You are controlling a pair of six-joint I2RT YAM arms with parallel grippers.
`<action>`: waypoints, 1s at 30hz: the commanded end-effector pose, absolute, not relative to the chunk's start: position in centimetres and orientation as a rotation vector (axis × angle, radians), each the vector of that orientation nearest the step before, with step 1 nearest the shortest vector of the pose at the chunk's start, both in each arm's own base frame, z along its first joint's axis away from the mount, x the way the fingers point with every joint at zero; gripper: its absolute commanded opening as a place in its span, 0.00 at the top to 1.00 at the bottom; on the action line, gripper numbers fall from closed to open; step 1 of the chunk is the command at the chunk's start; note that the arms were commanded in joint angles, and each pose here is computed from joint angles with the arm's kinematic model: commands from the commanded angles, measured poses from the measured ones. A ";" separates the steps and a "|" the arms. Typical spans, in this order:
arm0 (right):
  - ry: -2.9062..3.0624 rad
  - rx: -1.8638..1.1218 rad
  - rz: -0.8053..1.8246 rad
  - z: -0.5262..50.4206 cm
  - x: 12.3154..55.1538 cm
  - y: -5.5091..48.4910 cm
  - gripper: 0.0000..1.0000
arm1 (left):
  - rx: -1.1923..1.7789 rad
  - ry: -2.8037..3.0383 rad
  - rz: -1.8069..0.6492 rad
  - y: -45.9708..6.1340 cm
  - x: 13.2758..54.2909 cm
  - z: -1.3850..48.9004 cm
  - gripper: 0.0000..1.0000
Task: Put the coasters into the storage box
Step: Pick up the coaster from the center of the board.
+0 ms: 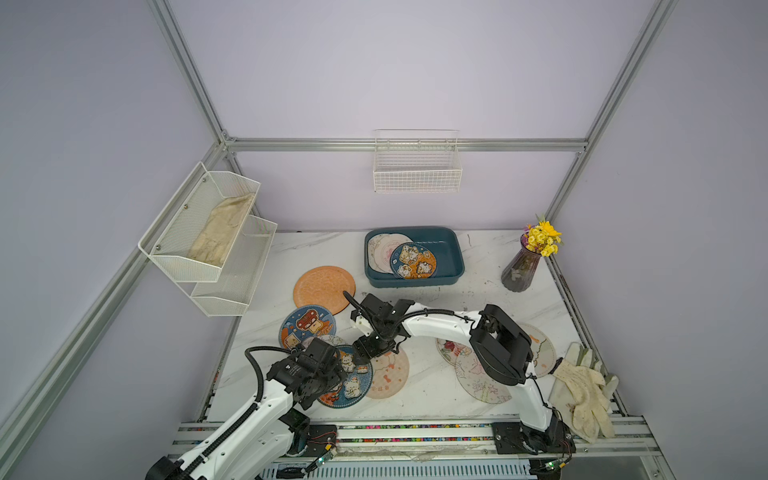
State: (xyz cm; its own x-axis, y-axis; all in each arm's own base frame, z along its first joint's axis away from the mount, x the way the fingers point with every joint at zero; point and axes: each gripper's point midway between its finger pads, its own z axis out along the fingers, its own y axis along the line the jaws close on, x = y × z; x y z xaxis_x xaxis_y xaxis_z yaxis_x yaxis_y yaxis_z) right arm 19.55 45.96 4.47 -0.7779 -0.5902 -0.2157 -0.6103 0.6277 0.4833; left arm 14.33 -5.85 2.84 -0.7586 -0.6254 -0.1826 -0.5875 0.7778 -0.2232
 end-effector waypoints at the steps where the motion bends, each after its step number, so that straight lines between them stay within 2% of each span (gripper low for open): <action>1: 2.842 -1.048 0.821 3.2 18.9 46.2 0.28 | -0.919 2.746 -0.269 -6.5 14.2 1.6 0.06; 7: 2.869 -1.079 0.799 2.2 18.1 46.3 0.35 | -0.919 2.754 -0.268 -6.6 14.2 1.4 0.07; 15: 2.884 -1.102 0.818 1.9 17.3 46.7 0.49 | -0.914 2.753 -0.271 -6.7 14.3 1.4 0.07; 19: 2.876 -1.102 0.842 2.3 17.3 47.0 0.63 | -0.913 2.754 -0.270 -6.7 14.3 1.4 0.07; 26: 2.832 -1.104 0.900 3.9 17.5 47.8 0.99 | -0.896 2.748 -0.281 -6.9 14.7 2.0 0.08; 30: 2.813 -1.068 0.947 6.0 18.0 47.8 1.00 | -0.859 2.749 -0.290 -7.2 15.3 3.1 0.05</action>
State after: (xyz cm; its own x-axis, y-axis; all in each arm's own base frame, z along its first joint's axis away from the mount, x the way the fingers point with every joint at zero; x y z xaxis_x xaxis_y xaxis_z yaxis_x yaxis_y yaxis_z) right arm 18.31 47.55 3.60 -0.7689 -0.6129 -0.1822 -0.6070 0.6103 0.5090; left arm 14.25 -5.85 2.71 -0.7712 -0.6107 -0.1794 -0.5768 0.7897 -0.2088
